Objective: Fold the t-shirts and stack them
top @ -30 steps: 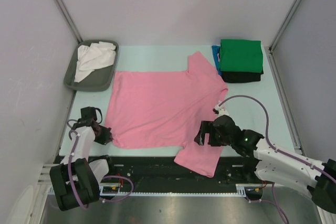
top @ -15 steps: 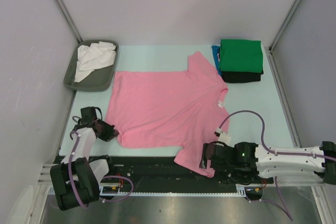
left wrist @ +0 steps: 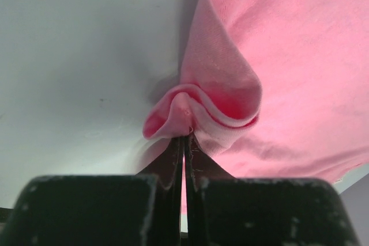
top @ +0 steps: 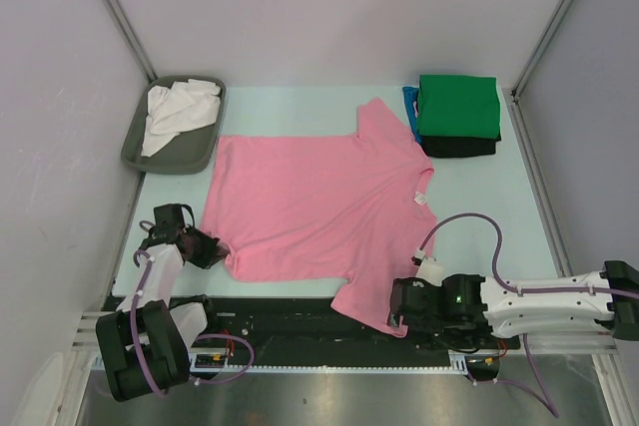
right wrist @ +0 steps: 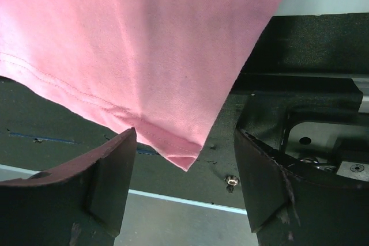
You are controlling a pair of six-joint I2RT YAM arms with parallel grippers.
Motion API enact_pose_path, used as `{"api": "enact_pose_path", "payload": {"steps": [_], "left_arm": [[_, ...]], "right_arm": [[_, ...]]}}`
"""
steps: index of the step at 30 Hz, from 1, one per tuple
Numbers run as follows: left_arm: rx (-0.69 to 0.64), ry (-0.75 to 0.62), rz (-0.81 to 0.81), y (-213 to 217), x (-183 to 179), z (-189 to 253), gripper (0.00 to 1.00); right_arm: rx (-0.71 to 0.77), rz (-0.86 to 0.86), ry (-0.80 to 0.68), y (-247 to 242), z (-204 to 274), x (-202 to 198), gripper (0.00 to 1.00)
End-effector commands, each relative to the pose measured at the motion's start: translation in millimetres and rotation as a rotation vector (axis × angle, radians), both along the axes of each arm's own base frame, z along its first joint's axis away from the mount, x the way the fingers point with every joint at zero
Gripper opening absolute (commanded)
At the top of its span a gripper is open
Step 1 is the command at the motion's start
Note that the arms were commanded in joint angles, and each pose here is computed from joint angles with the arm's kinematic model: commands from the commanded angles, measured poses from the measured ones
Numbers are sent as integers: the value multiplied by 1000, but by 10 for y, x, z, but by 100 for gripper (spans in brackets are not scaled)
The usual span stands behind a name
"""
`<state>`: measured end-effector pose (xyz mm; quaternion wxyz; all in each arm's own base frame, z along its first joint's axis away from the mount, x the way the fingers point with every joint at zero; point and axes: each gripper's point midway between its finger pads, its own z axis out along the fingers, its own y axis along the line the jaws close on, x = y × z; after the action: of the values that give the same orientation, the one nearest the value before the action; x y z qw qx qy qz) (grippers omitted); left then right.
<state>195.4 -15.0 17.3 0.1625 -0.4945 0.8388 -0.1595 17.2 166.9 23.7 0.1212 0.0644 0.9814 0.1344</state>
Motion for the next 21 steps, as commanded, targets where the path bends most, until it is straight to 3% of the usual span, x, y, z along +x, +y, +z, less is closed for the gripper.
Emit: {"api": "enact_pose_path", "payload": {"steps": [1,15,21], "left_arm": [[1,-33,-16,-10,26,50,0],[0,-25,-19,-13,25,42,0],[-4,-24,-22,-21,22,31,0]], "right_arm": [[0,13,-17,64,-27,16,70],[12,93,8,226,-46,-117,54],[-14,82,3,181,-76,-103,15]]}}
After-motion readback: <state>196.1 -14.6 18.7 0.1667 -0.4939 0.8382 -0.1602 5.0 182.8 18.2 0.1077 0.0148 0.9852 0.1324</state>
